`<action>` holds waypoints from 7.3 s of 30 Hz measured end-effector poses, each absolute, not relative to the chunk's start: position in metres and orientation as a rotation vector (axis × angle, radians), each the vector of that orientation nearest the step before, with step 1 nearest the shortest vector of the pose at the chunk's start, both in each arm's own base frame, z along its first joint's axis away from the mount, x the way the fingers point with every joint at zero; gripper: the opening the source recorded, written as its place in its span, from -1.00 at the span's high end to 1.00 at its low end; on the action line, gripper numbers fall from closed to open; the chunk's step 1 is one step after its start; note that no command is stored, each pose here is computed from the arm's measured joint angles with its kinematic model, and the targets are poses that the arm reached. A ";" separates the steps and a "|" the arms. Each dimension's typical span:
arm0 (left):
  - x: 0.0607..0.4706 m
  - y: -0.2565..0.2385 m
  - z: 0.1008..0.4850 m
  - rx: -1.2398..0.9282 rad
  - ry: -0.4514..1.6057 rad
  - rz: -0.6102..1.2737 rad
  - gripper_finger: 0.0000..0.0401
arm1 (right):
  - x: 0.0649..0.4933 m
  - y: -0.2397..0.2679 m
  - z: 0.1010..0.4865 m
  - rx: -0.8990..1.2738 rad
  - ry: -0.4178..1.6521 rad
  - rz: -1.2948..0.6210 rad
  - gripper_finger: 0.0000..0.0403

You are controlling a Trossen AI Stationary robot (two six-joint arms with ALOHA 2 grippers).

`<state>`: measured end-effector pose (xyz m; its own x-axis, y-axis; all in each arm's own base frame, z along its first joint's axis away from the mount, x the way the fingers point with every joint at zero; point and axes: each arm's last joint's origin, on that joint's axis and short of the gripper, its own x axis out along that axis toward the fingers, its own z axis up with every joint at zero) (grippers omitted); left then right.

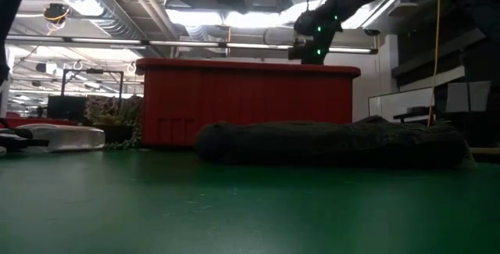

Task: Fold Laundry from Bin
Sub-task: Fold the green shirt

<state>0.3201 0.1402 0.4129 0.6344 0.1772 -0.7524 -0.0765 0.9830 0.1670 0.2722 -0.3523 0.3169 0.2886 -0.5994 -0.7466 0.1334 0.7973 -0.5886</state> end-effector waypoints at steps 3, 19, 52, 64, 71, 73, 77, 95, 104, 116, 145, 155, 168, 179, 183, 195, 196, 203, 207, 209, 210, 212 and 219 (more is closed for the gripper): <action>0.298 0.135 0.431 0.088 0.842 0.183 0.54 | 0.272 -0.351 0.337 -0.480 1.149 -0.531 0.99; 0.208 0.108 0.481 0.069 0.674 0.172 0.54 | 0.265 -0.285 0.439 -0.463 0.823 -0.317 0.99; 0.283 0.067 0.307 0.006 0.627 -0.016 0.54 | 0.156 -0.006 0.579 -0.517 0.148 0.148 1.00; 0.296 0.005 0.314 -0.016 0.551 -0.183 0.54 | 0.146 0.040 0.571 -0.331 0.180 0.531 1.00; 0.296 -0.018 0.313 0.052 0.557 -0.127 0.54 | 0.152 0.069 0.559 -0.274 0.292 0.688 1.00; 0.295 -0.021 0.313 0.068 0.557 -0.098 0.54 | 0.154 0.078 0.553 -0.271 0.355 0.736 1.00; 0.295 -0.026 0.313 0.093 0.555 -0.053 0.54 | 0.157 0.095 0.540 -0.280 0.475 0.815 1.00; 0.298 -0.028 0.320 0.094 0.482 -0.042 0.54 | 0.136 0.196 0.514 -0.296 0.658 0.858 1.00; 0.300 -0.028 0.324 0.091 0.435 -0.032 0.54 | 0.106 0.246 0.502 -0.318 0.642 0.843 1.00; 0.345 -0.021 0.307 0.087 0.261 0.094 0.54 | 0.097 0.273 0.487 -0.432 0.626 0.793 1.00; 0.395 0.019 0.216 0.069 0.426 0.220 0.44 | 0.099 0.271 0.486 -0.451 0.613 0.730 0.65; 0.399 0.038 0.208 0.063 0.412 0.287 0.00 | 0.098 0.264 0.481 -0.570 0.640 0.679 0.27; 0.417 0.062 0.163 0.032 0.366 0.255 -0.02 | 0.137 0.232 0.481 -0.753 0.631 0.469 0.26; 0.419 0.065 0.149 0.089 0.402 0.307 0.08 | 0.200 0.178 0.480 -0.869 0.737 0.416 0.26; 0.419 0.062 0.148 0.093 0.411 0.314 0.43 | 0.212 0.146 0.486 -0.889 0.751 0.426 0.26; 0.405 0.020 0.195 0.145 0.428 0.344 0.98 | 0.185 0.031 0.441 -0.735 1.007 0.100 0.26; 0.401 0.015 0.204 0.153 0.430 0.355 0.98 | 0.181 0.025 0.431 -0.719 1.009 0.075 0.26; 0.369 -0.017 0.263 0.145 0.359 0.395 0.99 | 0.163 0.006 0.366 -0.593 0.919 0.052 0.26; 0.355 -0.032 0.288 0.127 0.290 0.397 0.99 | 0.164 0.007 0.325 -0.550 0.945 0.139 0.26; 0.351 -0.038 0.293 0.128 0.276 0.402 0.99 | 0.166 0.007 0.305 -0.542 0.992 0.146 0.26; 0.350 -0.041 0.294 0.132 0.274 0.409 0.99 | 0.167 0.007 0.297 -0.527 1.013 0.143 0.26; 0.348 -0.046 0.294 0.139 0.272 0.426 1.00 | 0.168 0.007 0.282 -0.502 1.059 0.143 0.26; 0.344 -0.055 0.288 0.162 0.325 0.465 1.00 | 0.167 0.008 0.262 -0.517 1.132 0.210 0.26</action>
